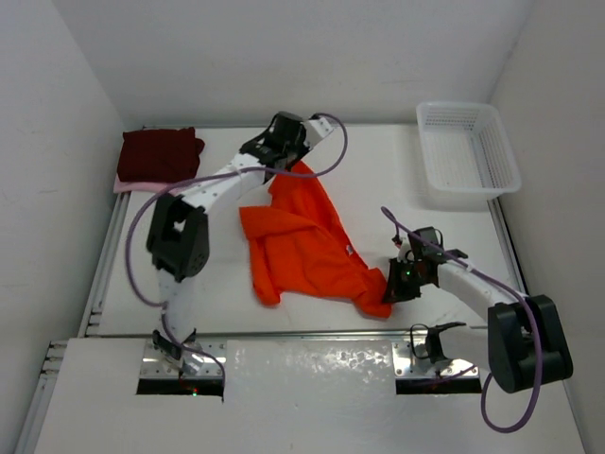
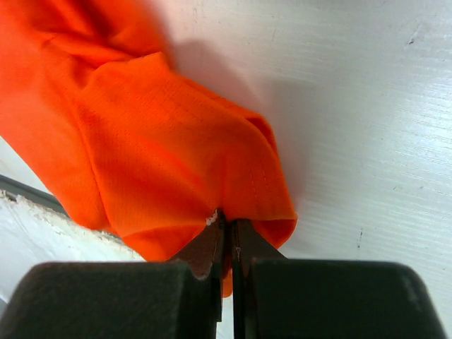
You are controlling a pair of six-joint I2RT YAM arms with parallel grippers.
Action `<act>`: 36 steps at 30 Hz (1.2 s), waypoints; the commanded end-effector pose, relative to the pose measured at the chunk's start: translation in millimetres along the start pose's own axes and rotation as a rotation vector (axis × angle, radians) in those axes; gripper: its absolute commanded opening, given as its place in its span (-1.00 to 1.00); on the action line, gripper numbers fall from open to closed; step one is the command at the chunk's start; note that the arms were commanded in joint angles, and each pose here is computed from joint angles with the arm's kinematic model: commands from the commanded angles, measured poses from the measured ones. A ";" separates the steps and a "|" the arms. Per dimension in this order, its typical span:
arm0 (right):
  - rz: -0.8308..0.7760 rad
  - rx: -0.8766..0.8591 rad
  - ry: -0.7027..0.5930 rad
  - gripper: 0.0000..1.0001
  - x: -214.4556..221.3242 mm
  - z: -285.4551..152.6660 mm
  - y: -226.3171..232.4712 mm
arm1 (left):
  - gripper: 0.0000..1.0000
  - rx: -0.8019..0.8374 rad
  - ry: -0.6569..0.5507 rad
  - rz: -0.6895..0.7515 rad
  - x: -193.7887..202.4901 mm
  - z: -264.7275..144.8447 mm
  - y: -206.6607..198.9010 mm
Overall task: Fold and stack the t-shirts
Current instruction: Flatten out the tshirt
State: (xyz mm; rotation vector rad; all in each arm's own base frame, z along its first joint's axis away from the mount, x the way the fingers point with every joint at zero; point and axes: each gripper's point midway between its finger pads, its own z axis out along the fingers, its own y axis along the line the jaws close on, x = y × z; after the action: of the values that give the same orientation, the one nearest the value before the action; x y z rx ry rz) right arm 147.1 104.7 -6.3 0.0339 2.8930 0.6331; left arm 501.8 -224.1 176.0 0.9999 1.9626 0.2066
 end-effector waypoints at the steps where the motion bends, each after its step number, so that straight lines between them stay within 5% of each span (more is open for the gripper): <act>1: -0.020 -0.031 -0.059 -0.98 -13.1 -3.8 8.5 | -0.49 0.005 0.160 -0.139 26.1 44.4 2.1; 6: -0.046 0.020 -0.093 -0.54 -22.6 -17.8 4.6 | -0.15 0.086 0.041 -0.309 8.2 9.7 42.8; 9: -0.054 0.076 -0.120 -0.26 -33.6 -27.5 -0.9 | -0.18 0.060 0.053 -0.206 25.8 -25.8 52.5; 11: -0.062 0.112 -0.158 -0.11 -45.5 -35.0 -3.9 | -0.26 0.150 0.091 -0.100 56.9 -35.8 22.0; 16: -0.076 0.129 -0.175 -0.02 -62.4 -35.0 -3.0 | -0.20 0.265 0.222 0.216 135.8 -48.6 -41.4; 26: -0.044 0.154 -0.115 -0.02 -51.0 -13.3 -15.6 | -0.15 0.293 0.271 0.222 150.1 -22.0 -84.0; 32: -0.037 0.116 -0.101 0.01 -39.4 -7.4 -13.3 | -0.33 0.245 0.366 0.249 176.3 -18.4 -81.0; 36: -0.043 0.141 -0.096 0.05 -33.9 -9.2 -18.8 | -0.86 0.239 0.340 0.224 167.3 -28.4 -77.1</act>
State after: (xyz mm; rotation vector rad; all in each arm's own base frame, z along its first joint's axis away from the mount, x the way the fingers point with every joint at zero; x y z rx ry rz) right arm 173.0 80.2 -6.0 0.0342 2.8792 0.3998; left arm 384.8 -146.9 28.0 1.4658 2.2594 0.2726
